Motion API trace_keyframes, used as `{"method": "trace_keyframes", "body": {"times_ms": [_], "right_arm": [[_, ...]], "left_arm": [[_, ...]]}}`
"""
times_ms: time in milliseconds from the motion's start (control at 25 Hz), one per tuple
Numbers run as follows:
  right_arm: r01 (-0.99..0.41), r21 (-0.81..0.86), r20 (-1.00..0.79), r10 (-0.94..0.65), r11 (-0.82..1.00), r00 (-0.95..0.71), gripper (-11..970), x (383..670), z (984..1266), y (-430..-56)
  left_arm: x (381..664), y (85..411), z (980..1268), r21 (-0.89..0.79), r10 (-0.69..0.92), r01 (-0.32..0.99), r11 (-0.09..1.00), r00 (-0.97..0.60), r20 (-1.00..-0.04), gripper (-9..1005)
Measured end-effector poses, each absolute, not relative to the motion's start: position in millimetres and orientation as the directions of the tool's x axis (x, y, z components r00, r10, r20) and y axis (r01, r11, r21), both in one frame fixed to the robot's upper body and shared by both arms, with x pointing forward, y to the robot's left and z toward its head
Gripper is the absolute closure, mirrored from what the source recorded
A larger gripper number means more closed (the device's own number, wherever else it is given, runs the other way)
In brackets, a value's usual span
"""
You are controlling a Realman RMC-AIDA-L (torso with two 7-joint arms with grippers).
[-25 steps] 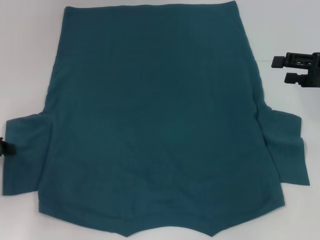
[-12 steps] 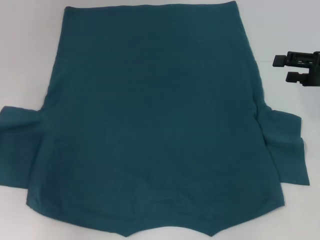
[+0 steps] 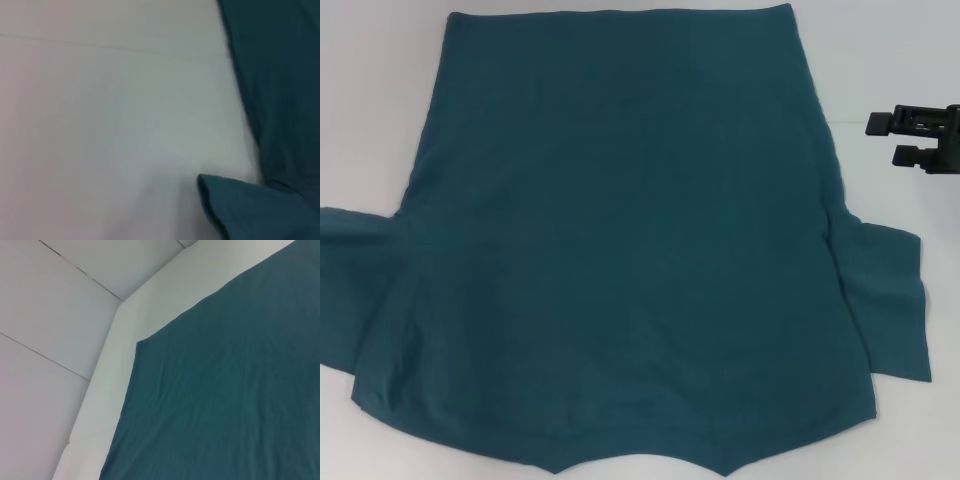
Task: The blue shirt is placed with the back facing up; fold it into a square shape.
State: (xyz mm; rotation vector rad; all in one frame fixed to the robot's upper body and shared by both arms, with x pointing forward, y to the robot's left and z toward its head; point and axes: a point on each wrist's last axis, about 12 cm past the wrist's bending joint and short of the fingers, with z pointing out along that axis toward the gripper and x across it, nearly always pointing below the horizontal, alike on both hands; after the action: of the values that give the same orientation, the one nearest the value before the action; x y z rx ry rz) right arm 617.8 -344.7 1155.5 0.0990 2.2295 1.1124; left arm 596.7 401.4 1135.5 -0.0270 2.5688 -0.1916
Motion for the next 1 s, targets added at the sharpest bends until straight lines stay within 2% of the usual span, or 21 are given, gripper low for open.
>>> {"method": "trace_keyframes", "body": {"times_ms": [320,480,680,1000], "right_arm": [[-0.206,0.740,-0.507,0.329,0.641,-0.796,95,618,1155,-344],[-0.210,0.738,-0.509,0.326,0.641,-0.797,95,618,1155,-344],[-0.212,0.737,-0.511,0.322,0.642,-0.797,96,618,1155,-343],[-0.212,0.734,-0.508,0.315,0.645,-0.802,97,617,1153,-342]], "left_arm": [[600,372,1164,-0.176,-0.007,0.084,0.981,-0.886,-0.464,993],[608,352,1185,-0.192,0.002,0.087,0.978,-0.915,-0.402,993],[618,332,1201,-0.201,0.022,0.104,0.974,-0.927,-0.376,993],[630,305,1208,-0.220,0.051,0.140,0.965,-0.929,-0.368,993]]}}
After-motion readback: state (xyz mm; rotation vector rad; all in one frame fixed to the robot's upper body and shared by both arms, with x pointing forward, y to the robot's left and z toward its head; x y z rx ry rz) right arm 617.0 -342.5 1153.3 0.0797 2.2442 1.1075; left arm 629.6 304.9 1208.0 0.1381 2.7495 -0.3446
